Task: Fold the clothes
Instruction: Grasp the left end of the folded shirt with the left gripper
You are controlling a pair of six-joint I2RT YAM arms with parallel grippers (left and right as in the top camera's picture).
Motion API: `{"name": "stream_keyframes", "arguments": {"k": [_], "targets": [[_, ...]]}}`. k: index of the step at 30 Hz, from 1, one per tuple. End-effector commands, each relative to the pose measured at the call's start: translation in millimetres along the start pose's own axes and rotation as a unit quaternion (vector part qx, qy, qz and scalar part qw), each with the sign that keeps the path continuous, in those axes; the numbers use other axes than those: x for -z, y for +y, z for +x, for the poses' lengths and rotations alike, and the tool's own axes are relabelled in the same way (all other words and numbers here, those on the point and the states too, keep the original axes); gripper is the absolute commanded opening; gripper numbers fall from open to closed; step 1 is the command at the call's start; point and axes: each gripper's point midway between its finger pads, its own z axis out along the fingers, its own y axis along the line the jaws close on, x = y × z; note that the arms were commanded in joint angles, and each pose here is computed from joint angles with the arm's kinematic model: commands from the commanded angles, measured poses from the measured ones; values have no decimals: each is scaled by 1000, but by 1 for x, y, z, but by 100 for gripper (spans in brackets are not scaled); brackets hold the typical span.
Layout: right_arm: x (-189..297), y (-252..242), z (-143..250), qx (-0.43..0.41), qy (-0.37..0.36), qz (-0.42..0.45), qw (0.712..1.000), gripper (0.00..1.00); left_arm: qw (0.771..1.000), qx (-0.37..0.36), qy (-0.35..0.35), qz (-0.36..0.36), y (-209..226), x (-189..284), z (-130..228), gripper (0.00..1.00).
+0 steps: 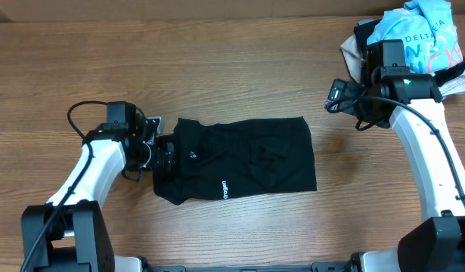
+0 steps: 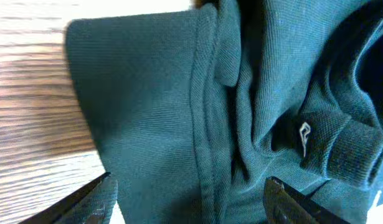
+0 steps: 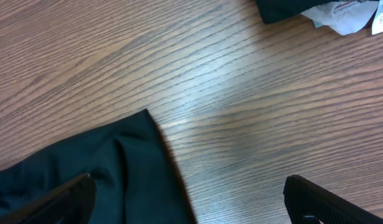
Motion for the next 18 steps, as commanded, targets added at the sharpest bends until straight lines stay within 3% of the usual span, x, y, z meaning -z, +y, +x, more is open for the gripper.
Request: {"name": "stream_keyframes", "arguments": {"k": [1, 12, 18], "targets": [[12, 0, -9, 2, -23, -1, 1000, 100, 1000, -21, 13, -19, 2, -11, 12, 77], [12, -8, -6, 2, -18, 19, 1000, 100, 991, -3, 23, -131, 39, -20, 29, 79], [12, -8, -6, 2, -18, 19, 1000, 100, 991, -2, 8, -133, 40, -22, 23, 75]]}}
